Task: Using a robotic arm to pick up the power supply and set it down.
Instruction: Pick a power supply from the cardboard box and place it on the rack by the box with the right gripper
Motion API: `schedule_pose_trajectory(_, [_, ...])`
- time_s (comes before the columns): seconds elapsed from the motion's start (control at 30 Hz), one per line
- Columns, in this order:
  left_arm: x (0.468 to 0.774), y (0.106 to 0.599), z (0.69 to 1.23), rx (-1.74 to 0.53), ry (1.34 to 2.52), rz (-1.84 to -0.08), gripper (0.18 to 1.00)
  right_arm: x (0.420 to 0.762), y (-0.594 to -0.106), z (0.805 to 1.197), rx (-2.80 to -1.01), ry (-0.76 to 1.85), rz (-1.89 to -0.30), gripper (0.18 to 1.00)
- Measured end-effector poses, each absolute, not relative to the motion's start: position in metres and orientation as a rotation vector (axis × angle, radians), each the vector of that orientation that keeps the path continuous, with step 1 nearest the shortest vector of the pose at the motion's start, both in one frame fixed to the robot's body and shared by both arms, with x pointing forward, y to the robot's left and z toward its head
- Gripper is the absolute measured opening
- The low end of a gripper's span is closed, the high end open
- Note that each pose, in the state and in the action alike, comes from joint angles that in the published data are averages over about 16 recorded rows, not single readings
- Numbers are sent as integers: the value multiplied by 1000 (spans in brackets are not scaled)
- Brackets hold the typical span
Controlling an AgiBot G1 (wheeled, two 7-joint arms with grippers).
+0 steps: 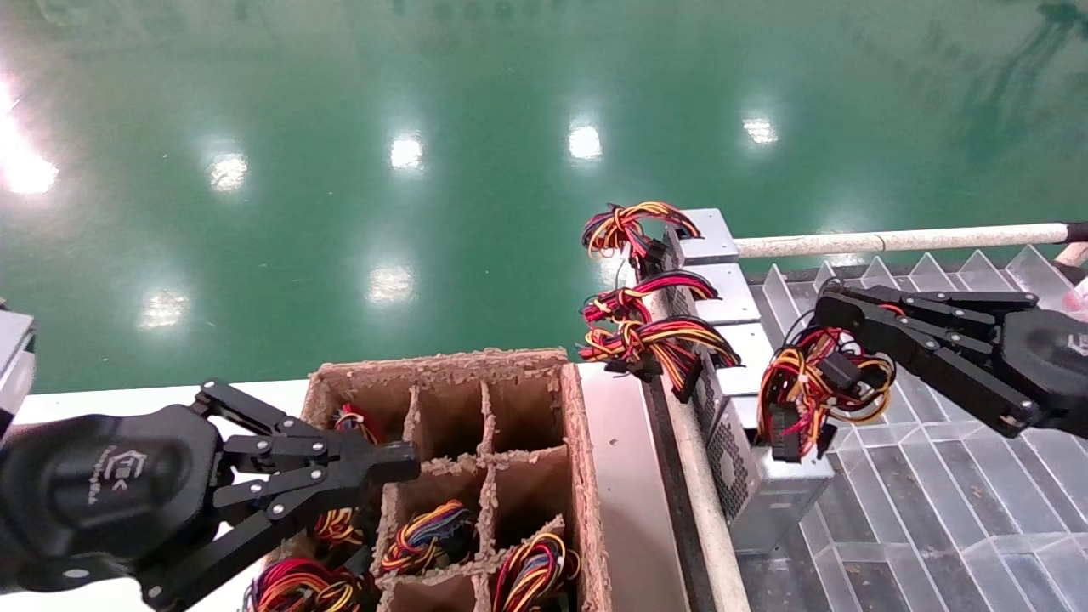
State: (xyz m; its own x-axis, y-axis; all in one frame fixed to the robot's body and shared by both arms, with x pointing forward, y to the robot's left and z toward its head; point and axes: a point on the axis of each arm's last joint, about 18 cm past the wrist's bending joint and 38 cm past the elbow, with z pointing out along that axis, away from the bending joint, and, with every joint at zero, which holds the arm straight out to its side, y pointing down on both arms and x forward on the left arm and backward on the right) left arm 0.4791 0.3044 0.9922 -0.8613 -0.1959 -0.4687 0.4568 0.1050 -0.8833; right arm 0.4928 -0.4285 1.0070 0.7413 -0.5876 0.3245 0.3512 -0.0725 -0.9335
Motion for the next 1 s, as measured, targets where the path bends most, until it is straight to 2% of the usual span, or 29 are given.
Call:
schedule_pose_trajectory(0.67, [479,304,992,254,1913,-1807,192,503,-423,992,-1471,221,-740,214])
schedule_pose_trajectory(1.0, [479,304,992,254,1913,-1807,192,502,-420,996,-1493,219,-745,252])
